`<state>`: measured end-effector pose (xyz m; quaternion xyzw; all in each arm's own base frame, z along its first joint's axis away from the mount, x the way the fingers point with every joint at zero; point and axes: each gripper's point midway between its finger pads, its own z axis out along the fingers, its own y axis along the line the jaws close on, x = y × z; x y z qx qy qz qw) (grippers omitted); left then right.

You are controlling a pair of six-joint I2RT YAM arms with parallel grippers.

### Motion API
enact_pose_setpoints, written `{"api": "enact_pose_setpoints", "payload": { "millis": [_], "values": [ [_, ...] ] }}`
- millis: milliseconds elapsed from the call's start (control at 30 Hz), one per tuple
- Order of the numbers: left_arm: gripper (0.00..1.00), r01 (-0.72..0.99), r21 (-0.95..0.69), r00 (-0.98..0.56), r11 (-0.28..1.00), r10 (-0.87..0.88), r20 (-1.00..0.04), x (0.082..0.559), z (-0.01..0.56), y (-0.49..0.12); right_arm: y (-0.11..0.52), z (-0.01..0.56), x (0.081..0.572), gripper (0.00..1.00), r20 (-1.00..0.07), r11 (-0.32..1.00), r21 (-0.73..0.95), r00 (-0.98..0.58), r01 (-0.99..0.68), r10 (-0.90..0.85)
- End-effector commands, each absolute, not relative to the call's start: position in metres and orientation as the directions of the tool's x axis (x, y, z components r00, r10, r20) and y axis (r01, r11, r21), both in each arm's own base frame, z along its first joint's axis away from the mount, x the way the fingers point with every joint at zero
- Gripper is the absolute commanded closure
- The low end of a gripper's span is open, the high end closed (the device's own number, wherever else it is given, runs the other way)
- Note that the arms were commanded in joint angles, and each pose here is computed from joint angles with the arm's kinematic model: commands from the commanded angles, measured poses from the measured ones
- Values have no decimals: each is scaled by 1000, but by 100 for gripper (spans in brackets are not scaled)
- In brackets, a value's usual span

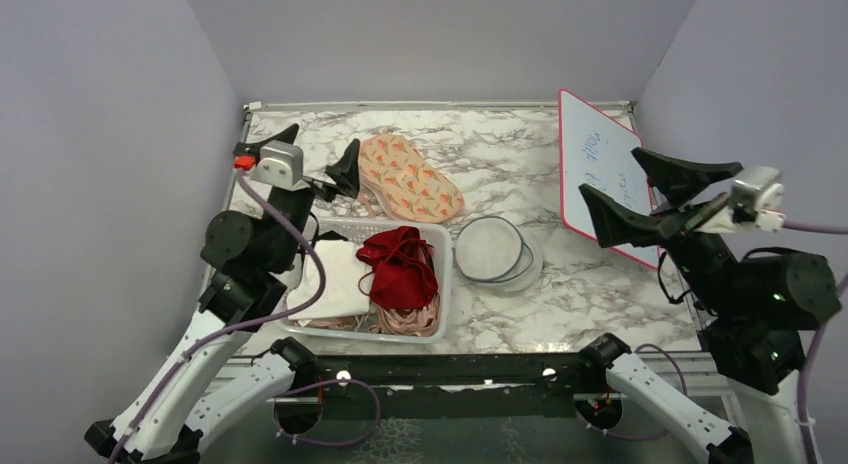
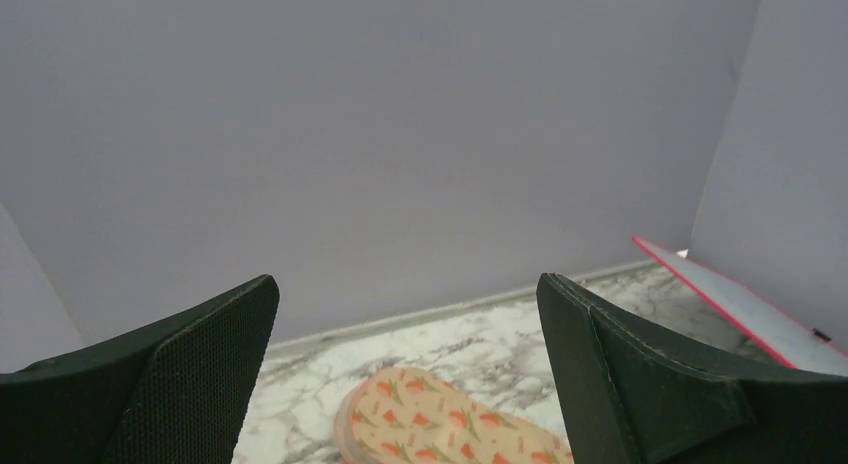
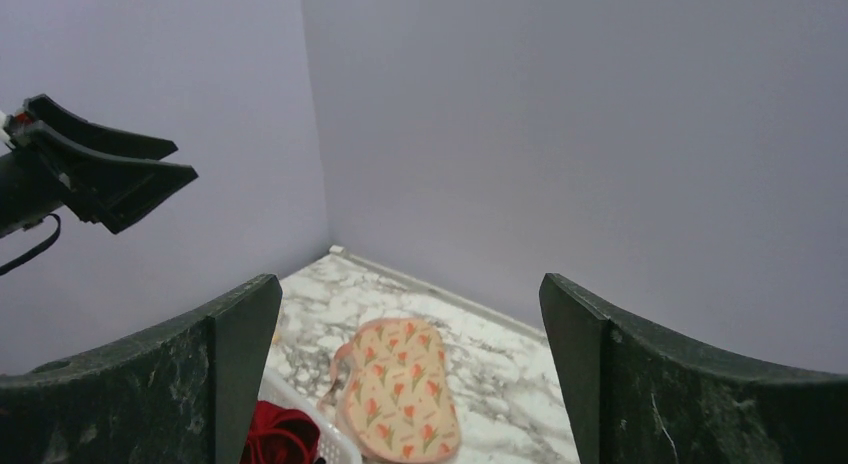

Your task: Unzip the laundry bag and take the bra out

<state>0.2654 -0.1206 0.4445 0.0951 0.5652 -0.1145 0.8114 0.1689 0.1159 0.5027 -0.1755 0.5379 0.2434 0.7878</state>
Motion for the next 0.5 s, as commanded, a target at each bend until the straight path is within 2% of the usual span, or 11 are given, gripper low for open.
{"api": "enact_pose_setpoints", "payload": {
  "millis": [0, 300, 467],
  "values": [
    [1, 397, 41, 386, 917, -126, -914, 229, 499, -119, 95, 529, 152, 0, -914, 851, -39, 364, -524, 182],
    [1, 376, -1, 443, 927, -181, -878, 204, 531, -96, 81, 548, 150, 0, -903, 877, 12, 372, -481, 216],
    [1, 372, -21, 439, 928, -195, -877, 203, 531, -93, 95, 546, 147, 0, -895, 838, 11, 369, -546, 251]
  ]
}}
